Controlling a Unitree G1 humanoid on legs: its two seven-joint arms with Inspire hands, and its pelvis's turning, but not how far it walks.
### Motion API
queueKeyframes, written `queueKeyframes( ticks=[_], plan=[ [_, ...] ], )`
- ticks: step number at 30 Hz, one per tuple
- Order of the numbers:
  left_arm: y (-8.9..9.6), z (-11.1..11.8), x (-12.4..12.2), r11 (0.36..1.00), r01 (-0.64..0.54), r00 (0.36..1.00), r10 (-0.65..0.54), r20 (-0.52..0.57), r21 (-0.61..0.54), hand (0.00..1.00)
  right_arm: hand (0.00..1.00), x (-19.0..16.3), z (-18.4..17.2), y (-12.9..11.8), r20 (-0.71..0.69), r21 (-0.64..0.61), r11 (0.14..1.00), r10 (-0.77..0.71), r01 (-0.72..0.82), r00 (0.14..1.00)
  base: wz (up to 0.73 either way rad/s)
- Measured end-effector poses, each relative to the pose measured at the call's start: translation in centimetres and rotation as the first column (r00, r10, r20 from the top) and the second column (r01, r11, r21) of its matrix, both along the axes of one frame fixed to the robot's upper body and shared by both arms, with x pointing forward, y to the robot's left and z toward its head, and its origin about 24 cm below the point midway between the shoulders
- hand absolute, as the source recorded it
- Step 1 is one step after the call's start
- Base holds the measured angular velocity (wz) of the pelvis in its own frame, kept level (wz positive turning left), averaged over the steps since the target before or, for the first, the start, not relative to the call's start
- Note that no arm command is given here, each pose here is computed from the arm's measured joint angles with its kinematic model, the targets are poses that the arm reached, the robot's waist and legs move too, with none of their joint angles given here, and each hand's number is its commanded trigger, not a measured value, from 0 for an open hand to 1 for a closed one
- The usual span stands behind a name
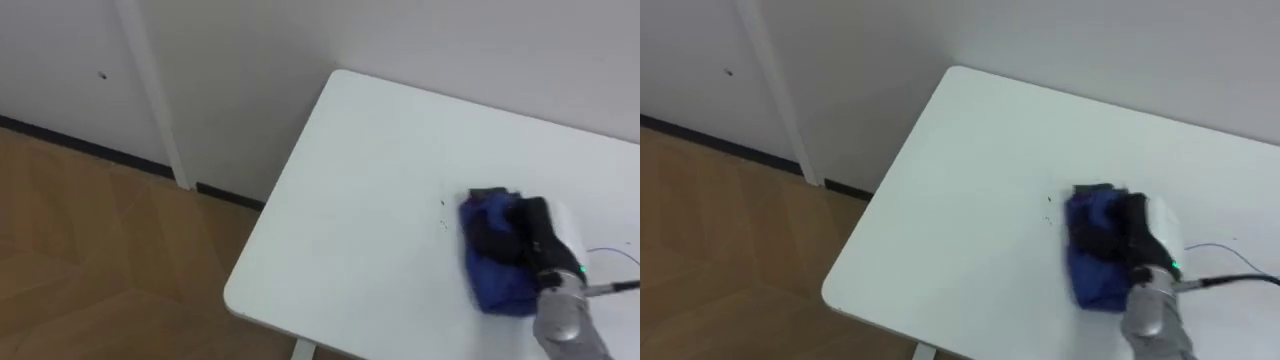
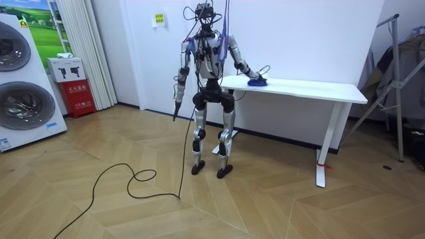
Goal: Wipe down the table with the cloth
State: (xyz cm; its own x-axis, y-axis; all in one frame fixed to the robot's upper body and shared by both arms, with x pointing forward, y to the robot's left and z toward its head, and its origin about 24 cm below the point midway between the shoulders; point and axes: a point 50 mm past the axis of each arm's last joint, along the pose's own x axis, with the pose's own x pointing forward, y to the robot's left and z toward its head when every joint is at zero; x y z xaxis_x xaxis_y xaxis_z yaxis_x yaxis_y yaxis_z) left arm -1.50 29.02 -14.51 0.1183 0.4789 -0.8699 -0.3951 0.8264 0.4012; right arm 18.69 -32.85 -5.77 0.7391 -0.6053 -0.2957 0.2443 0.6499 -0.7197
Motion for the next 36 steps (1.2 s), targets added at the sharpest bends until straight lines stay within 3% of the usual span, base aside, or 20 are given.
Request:
queueKeyframes(
  ticks=[2,5,9,13,18,22,25,30,32,36],
  plan=[
    [1.3,0.6,-1.9,0.999,-0.048,0.998,0.049,-0.027,0.025,0.00,1.00,-2.1,0.0,-3.0,-0.037,-0.008,0.992,-0.128,0.128,0.991,-0.06],
    [2.1,1.1,-3.1,0.994,-0.103,0.994,0.104,-0.030,0.046,0.00,1.00,-4.7,0.1,-5.6,-0.070,-0.009,0.964,-0.267,0.267,0.961,0.00],
    [2.1,1.1,-3.1,0.993,-0.112,0.993,0.113,-0.019,0.042,0.00,1.00,-6.8,-0.2,-6.8,-0.104,-0.005,0.933,-0.359,0.360,0.928,-0.07],
    [1.5,0.7,-1.1,0.998,-0.059,0.998,0.058,0.011,0.017,0.00,1.00,-6.6,-0.2,-6.7,-0.129,-0.027,0.936,-0.350,0.350,0.928,-0.13],
    [-0.3,-0.2,0.4,0.998,0.046,0.999,-0.046,0.002,-0.040,0.00,1.00,-2.7,0.8,-4.7,-0.197,-0.170,0.978,-0.155,0.122,0.968,-0.33],
    [-1.2,-0.6,2.2,0.989,0.124,0.992,-0.123,0.020,-0.081,0.00,1.00,5.3,2.7,2.4,-0.212,-0.249,0.909,0.287,-0.335,0.934,-0.27],
    [-1.5,-0.8,3.2,0.981,0.169,0.986,-0.167,0.026,-0.092,0.00,1.00,8.7,4.0,5.9,-0.185,-0.237,0.845,0.445,-0.479,0.876,0.26],
    [-1.3,-0.7,-0.4,0.986,0.122,0.989,-0.130,-0.072,-0.115,0.00,1.00,8.4,3.6,5.6,-0.171,-0.192,0.873,0.420,-0.448,0.891,0.41],
    [-1.0,-0.4,-1.8,0.990,0.087,0.990,-0.099,-0.099,-0.113,0.00,1.00,6.6,2.5,4.2,-0.131,-0.096,0.925,0.354,-0.368,0.926,0.61],
    [-0.4,-0.1,-1.7,0.993,0.085,0.991,-0.093,-0.093,-0.081,0.00,1.00,4.5,1.5,2.3,-0.073,0.009,0.972,0.234,-0.234,0.970,0.29]
  ],
)
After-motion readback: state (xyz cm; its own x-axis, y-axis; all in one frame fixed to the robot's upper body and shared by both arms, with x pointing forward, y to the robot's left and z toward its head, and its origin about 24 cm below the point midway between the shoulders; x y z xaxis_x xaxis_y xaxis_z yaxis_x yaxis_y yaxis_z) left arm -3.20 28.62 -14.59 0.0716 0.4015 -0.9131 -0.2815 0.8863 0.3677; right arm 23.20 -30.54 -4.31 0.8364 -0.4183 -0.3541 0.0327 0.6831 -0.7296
